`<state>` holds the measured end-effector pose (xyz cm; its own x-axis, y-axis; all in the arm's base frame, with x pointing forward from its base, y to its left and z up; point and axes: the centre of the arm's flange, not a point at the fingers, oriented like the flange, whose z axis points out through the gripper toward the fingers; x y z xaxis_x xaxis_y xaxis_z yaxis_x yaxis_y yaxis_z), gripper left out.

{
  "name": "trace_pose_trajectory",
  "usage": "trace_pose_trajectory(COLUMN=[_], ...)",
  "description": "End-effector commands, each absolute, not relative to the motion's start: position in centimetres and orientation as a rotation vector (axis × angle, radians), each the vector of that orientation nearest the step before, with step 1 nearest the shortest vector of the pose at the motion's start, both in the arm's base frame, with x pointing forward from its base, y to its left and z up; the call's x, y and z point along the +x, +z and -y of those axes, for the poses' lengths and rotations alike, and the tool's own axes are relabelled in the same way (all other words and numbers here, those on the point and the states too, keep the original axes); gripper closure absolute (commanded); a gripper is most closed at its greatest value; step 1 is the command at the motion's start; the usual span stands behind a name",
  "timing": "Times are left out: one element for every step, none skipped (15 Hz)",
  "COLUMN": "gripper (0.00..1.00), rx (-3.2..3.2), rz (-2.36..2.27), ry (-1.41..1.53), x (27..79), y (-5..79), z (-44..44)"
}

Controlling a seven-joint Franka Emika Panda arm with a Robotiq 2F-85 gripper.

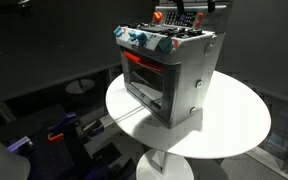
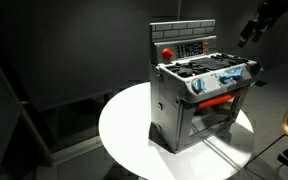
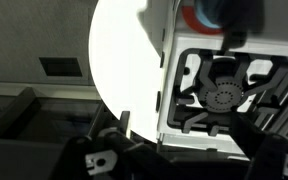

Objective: Press the top right orange button on the stove

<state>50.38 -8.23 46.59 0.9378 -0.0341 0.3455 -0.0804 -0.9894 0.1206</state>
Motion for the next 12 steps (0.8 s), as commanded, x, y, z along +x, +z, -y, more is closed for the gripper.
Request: trace_pose_trajectory(gripper=[0.00, 0.00, 0.00, 0.00, 0.00, 0.00, 0.00, 0.00, 0.00, 0.00, 0.00, 0.00], rx=[2.947, 2.949, 2.949, 2.949, 2.947, 2.945, 2.948, 2.947, 2.948, 2.945, 2.947, 2.949], rz=[0.145, 0.149, 0.156, 0.161, 0.167, 0.176, 0.179, 0.189, 0.195, 0.199, 0.205, 0.206], ry=[0.564, 0.573, 0.581, 0.592, 0.597, 0.599, 0.602, 0.605, 0.605, 0.608, 0.607, 0.609], x=[54.5, 55.2, 56.0, 56.7, 57.4, 58.0, 58.6, 59.2, 59.7, 60.2, 60.7, 61.1], y=[46.8, 46.8, 46.8, 46.7, 46.7, 46.6, 46.4, 46.3, 46.2, 46.0, 45.9, 45.8], z=[7.9, 7.9, 7.8, 7.7, 7.6, 7.5, 7.4, 7.3, 7.3, 7.2, 7.1, 7.0])
